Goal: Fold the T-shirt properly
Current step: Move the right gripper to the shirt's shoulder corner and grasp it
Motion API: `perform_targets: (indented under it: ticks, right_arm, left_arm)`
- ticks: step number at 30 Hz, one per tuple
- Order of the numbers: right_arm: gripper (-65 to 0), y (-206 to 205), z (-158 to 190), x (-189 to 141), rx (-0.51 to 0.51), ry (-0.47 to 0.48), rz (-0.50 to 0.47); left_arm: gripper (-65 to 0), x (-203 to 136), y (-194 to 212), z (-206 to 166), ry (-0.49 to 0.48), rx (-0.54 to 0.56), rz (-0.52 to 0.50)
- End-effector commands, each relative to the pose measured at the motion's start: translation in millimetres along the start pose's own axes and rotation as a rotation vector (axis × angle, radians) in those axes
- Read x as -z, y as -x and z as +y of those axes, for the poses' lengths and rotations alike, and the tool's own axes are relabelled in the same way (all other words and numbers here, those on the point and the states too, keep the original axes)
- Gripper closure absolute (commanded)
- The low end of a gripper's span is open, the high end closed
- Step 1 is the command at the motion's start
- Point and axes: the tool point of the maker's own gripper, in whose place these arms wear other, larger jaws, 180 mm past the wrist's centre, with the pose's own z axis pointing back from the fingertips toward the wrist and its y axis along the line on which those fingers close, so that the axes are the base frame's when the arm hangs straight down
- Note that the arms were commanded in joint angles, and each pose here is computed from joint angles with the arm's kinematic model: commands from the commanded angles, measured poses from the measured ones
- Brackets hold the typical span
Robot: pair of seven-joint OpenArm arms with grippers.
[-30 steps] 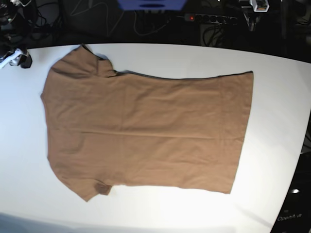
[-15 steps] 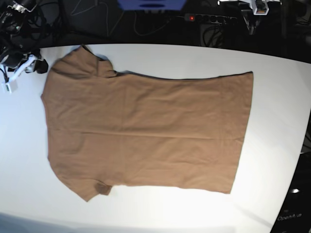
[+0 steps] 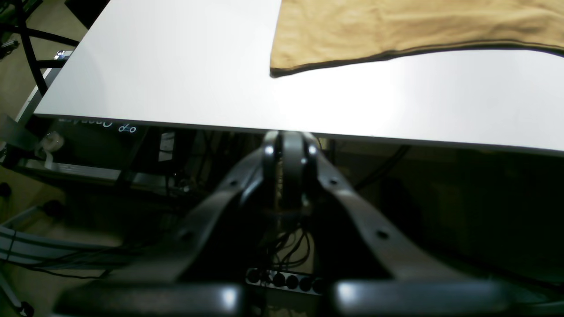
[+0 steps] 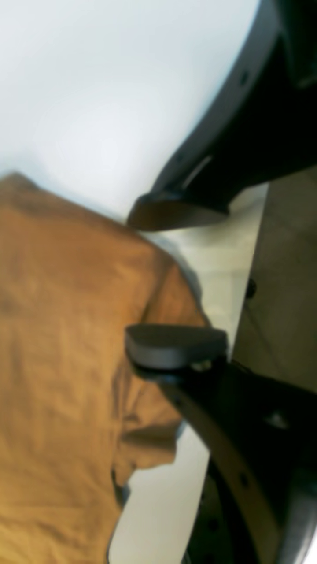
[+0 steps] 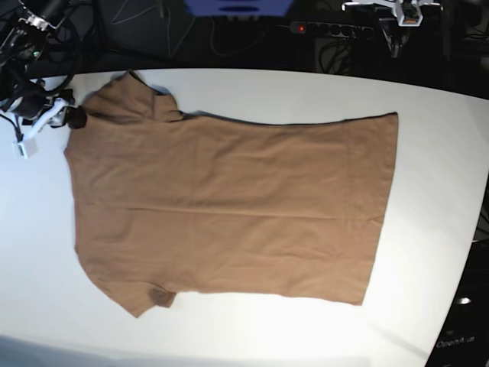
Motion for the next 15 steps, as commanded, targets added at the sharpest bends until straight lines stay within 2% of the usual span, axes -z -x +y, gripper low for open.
perform_targets:
  ticks: [1, 7, 15]
  right_arm:
    - [-34.4, -8, 0, -3, -0.014, -0.002, -0.029]
    - [-34.4, 12, -2, 16, 0.073, -0.051, 0.024]
    - [-34.2, 16, 1, 22, 0.087, -0.07, 0.036]
  left_arm:
    - [-1.1, -3, -8, 3, -0.004, 0.01, -0.025]
    - [-1.1, -3, -9, 2, -0.003, 0.01, -0.028]
    - [-1.1, -3, -9, 6, -0.014, 0.013, -0.029]
